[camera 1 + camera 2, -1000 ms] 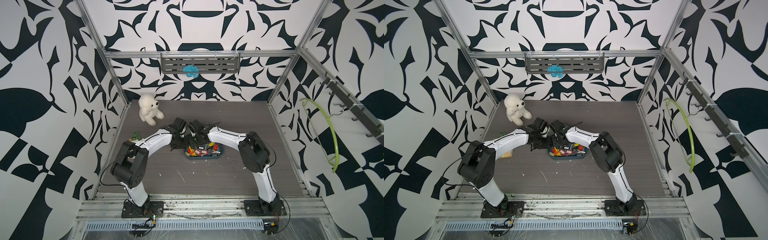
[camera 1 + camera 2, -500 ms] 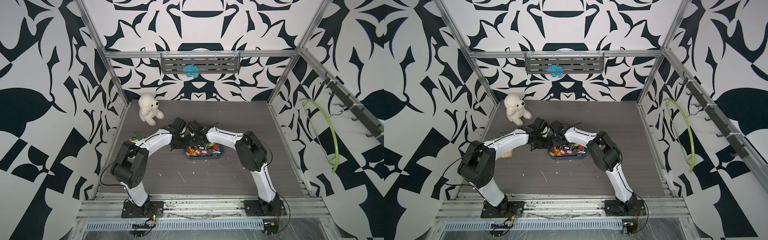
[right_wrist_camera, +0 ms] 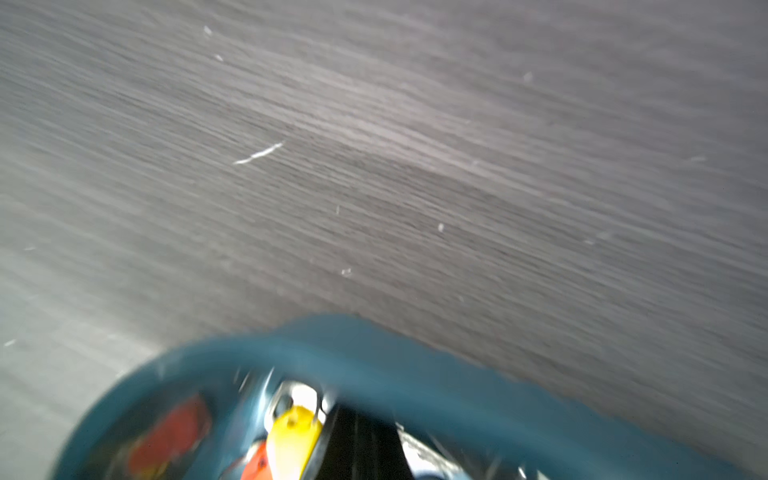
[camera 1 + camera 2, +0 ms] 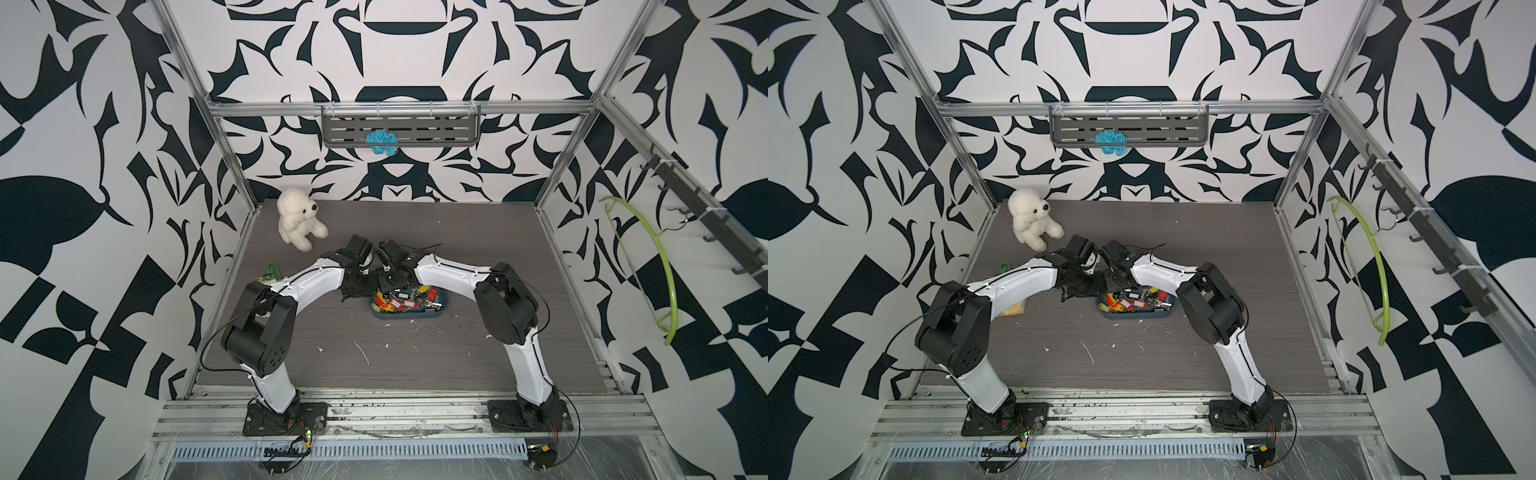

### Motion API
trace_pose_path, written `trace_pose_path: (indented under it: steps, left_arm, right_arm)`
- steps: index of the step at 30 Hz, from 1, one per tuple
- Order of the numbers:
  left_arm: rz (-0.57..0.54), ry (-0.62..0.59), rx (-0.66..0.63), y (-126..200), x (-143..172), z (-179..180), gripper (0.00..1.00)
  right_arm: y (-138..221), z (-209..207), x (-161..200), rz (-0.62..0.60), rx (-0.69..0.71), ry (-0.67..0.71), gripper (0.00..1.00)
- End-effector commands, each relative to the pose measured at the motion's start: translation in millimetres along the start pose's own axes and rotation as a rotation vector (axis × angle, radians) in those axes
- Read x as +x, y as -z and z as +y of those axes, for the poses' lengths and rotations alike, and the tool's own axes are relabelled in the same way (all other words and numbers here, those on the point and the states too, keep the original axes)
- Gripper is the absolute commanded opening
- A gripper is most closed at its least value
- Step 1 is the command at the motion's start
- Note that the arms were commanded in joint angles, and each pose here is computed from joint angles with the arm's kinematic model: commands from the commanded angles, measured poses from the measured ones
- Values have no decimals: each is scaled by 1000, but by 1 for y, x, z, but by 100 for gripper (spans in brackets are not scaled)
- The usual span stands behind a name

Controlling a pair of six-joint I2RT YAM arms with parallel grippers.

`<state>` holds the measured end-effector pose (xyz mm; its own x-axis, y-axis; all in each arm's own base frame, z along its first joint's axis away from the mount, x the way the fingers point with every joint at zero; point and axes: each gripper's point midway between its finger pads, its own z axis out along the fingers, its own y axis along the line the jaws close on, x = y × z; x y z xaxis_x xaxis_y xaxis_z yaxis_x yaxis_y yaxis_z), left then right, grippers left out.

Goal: Take the keys out of the storage box
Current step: Pick up the key from the storage box, then place the key at the center of the board.

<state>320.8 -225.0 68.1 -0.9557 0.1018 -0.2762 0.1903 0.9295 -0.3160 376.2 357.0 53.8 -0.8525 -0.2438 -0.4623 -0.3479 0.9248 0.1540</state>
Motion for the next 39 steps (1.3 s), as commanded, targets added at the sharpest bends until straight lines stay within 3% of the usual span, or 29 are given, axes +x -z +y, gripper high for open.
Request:
trace_pose_path:
  steps: [1, 24, 31, 39]
  left_arm:
    - [7, -14, 18, 0, 7, -2, 27]
    - [4, 1, 21, -5, 6, -1, 27]
    - [-1, 3, 17, -6, 3, -1, 26]
    - [-4, 17, 3, -8, 3, 2, 25]
  right_arm:
    - [44, 8, -29, -109, -27, -17, 0]
    - [164, -10, -17, -225, -74, -103, 0]
    - [217, -54, 22, -227, 48, -144, 0]
    - [240, -112, 100, -143, 214, -264, 0]
